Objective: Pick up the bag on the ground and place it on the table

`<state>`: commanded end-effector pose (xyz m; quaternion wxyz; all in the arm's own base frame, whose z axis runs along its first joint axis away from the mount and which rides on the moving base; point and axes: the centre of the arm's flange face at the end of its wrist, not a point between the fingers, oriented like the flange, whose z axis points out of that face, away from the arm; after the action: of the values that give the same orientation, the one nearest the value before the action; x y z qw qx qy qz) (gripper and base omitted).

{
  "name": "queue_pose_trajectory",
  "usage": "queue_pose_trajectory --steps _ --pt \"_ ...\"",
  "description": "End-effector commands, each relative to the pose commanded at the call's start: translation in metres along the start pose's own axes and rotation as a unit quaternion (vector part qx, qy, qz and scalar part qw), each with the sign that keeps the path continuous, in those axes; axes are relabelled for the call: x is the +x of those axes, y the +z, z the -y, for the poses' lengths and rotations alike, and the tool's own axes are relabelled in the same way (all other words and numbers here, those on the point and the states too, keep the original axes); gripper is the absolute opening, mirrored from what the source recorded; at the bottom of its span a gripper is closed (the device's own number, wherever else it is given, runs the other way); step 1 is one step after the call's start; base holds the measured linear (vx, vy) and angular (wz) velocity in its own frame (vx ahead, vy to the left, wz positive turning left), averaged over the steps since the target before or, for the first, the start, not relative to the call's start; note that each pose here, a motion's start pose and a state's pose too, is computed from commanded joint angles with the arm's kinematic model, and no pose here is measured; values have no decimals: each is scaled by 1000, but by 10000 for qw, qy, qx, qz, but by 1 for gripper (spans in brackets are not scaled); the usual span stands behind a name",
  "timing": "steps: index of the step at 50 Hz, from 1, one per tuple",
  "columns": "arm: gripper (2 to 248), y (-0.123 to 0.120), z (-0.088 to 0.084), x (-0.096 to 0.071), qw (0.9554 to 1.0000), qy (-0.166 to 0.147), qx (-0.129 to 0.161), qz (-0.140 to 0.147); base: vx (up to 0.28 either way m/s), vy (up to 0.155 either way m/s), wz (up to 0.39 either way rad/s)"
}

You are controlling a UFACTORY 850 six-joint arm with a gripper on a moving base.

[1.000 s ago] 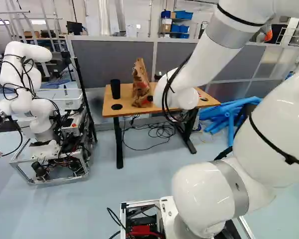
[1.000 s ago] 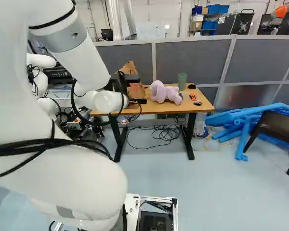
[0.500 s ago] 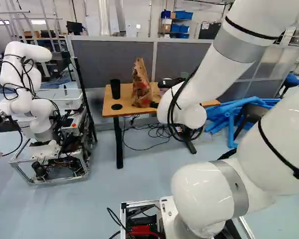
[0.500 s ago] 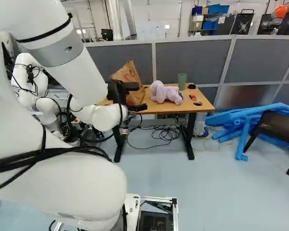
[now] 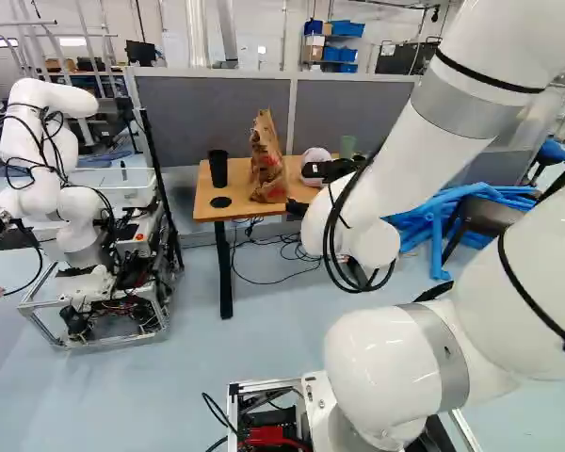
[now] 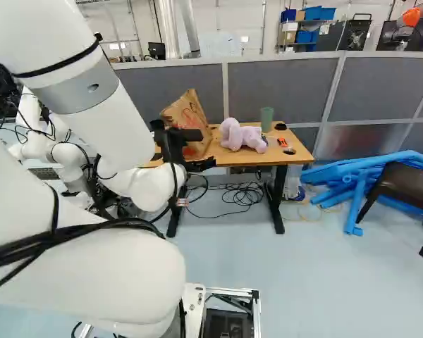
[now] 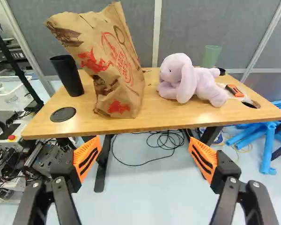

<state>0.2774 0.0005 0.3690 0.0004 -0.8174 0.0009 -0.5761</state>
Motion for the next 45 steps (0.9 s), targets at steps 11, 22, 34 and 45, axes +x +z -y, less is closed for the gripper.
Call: queue_pose_trajectory --steps 11,22,34,45 --pt "247 -4 0 -4 10000 -8 2 -45 0 0 0" --pt "247 -6 -1 -6 10000 -10 3 -57 0 0 0" --pt "247 -6 -1 -6 10000 -10 3 -57 0 0 0" --pt "247 -6 -1 -6 10000 -10 3 -57 0 0 0"
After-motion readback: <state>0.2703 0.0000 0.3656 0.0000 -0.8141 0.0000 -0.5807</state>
